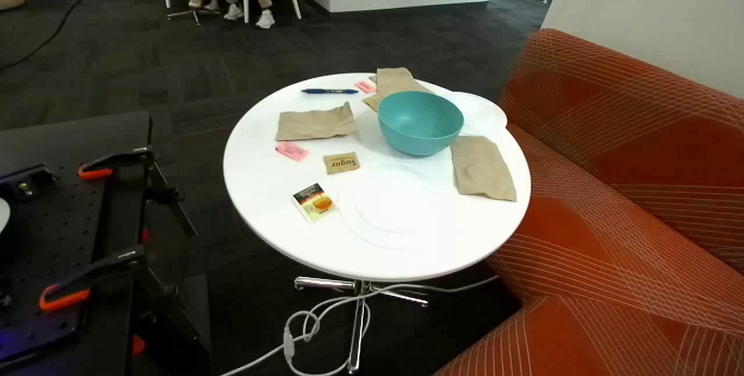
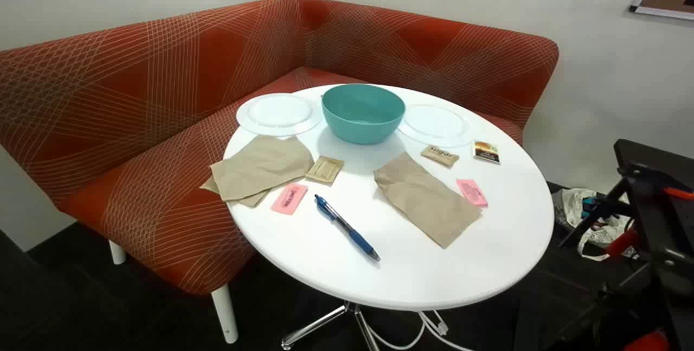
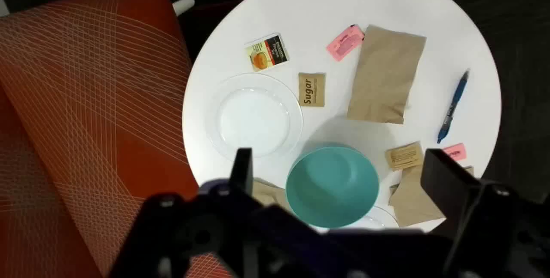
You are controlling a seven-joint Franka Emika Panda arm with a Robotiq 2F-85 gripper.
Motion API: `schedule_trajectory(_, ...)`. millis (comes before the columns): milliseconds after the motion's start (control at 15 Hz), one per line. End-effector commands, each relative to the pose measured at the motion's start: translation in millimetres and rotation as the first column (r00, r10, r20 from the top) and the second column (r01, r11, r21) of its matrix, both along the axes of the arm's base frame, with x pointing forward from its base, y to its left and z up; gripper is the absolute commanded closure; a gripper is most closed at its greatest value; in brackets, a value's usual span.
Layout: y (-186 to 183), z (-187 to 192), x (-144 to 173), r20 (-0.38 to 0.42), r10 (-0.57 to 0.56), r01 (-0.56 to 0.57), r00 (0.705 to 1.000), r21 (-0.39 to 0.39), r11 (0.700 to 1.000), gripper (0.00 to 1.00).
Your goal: Move the pen slightly to the right
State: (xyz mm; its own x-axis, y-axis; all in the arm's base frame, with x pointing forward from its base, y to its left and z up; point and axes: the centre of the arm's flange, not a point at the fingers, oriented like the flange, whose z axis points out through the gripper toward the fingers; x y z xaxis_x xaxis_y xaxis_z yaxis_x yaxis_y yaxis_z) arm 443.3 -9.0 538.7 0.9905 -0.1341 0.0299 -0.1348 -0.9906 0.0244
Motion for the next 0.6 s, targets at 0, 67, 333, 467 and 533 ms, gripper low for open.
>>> schedule_trajectory(0,0.0,0.0,0.0,0.0,0.0,0.0,1.0,0.0,1.0,0.0)
schedule_trajectory(67,0.0,0.0,0.0,0.0,0.0,0.0,1.0,0.0,1.0,0.0)
schedule_trajectory(333,0.0,0.0,0.0,0.0,0.0,0.0,1.0,0.0,1.0,0.0)
schedule_trajectory(467,11.3,-5.4,9.8,-0.013,-0.001,0.001,1.0,-0.018,1.0,0.0)
schedule_trajectory(533,18.3,-9.2,13.4,-0.019,0.009,-0.009,1.0,-0.024,1.0,0.0)
